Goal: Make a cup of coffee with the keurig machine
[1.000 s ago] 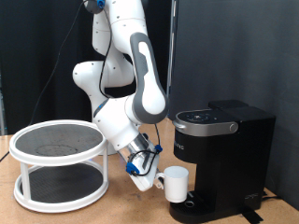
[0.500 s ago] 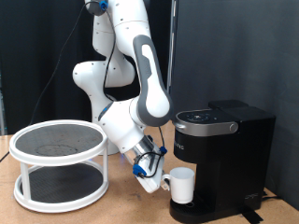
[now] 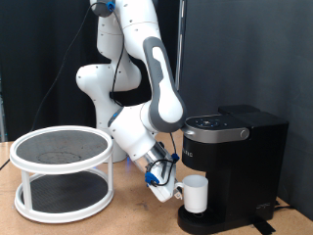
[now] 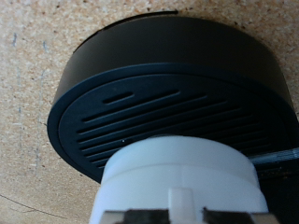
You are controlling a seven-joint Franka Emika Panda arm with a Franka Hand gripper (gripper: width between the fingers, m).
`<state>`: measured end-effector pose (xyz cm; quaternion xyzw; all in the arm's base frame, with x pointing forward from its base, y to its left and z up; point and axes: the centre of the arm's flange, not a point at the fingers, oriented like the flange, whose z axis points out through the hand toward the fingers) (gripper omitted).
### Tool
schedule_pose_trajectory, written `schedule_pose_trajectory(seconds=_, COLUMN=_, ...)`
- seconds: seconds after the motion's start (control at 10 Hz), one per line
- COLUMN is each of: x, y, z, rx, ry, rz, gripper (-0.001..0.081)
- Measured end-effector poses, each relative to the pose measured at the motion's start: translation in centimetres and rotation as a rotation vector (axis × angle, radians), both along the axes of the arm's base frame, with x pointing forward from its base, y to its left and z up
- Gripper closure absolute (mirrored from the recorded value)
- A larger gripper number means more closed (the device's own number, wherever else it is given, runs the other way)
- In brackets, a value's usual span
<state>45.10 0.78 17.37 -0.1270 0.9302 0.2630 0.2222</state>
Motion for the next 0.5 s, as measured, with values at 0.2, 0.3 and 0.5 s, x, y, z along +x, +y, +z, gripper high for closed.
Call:
schedule_pose_trajectory(seconds=0.2, x=0.07, y=-0.01, z=-0.04, rx=-0.001, ry=0.0, rz=-0.001, gripper=0.0804)
schedule_pose_trajectory(seconds=0.3, x=0.09, y=-0.03, z=-0.06, rx=-0.001, ry=0.0, rz=-0.004, gripper=0.0804)
schedule_pose_trajectory(seconds=0.5, x=0.12, y=-0.12, z=-0.26, rx=-0.004, ry=0.004, rz=-0.007, gripper=0.0722)
